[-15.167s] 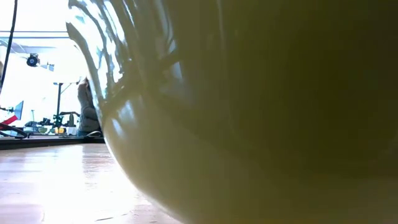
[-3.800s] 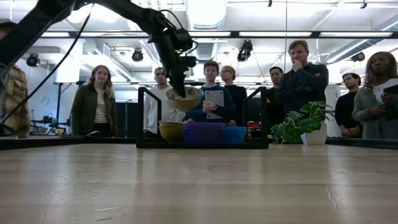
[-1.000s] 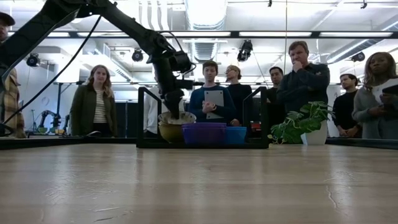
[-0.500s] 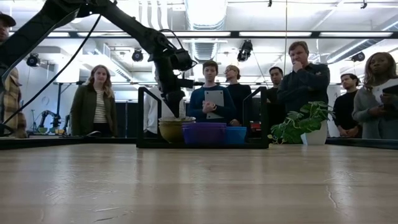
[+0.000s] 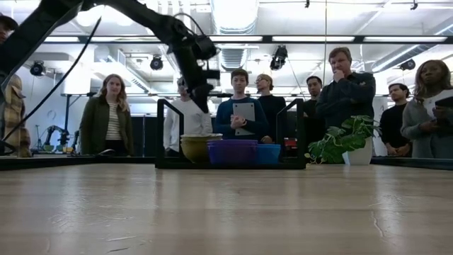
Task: Pick & Place Mini bowls
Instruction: Stack the blue bowl on top of the blue bowls on the shelf
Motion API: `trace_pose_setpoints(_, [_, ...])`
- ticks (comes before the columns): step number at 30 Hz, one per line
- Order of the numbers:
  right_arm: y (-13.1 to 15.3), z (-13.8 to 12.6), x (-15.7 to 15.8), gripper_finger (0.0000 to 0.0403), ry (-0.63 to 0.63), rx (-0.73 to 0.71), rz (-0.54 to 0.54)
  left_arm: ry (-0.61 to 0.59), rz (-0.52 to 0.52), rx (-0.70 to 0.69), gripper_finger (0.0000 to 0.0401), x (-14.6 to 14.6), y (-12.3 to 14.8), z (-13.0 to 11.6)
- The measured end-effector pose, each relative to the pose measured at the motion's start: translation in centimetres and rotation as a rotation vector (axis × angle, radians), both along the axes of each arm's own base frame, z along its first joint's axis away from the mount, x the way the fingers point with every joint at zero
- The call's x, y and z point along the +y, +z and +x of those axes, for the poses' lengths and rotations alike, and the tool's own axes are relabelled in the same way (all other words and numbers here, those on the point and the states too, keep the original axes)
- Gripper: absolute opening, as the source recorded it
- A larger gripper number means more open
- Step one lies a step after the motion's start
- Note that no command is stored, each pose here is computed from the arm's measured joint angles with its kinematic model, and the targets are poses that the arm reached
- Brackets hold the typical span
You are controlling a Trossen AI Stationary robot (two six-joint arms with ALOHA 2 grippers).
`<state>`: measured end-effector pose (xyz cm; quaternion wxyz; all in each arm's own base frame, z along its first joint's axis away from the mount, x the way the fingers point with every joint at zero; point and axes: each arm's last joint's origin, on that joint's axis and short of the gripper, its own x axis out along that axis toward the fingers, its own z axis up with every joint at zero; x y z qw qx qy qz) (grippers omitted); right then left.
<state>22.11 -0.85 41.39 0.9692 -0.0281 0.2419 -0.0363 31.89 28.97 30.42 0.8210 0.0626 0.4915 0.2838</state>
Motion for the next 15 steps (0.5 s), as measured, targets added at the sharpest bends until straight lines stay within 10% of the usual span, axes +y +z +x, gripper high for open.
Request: trace_pose_setpoints(15, [0.1, -2.7, 0.1, 0.0066, -0.057, 0.062, 0.109, -0.166, 0.052, -0.169, 0.0023, -10.5, 8.7, -0.5])
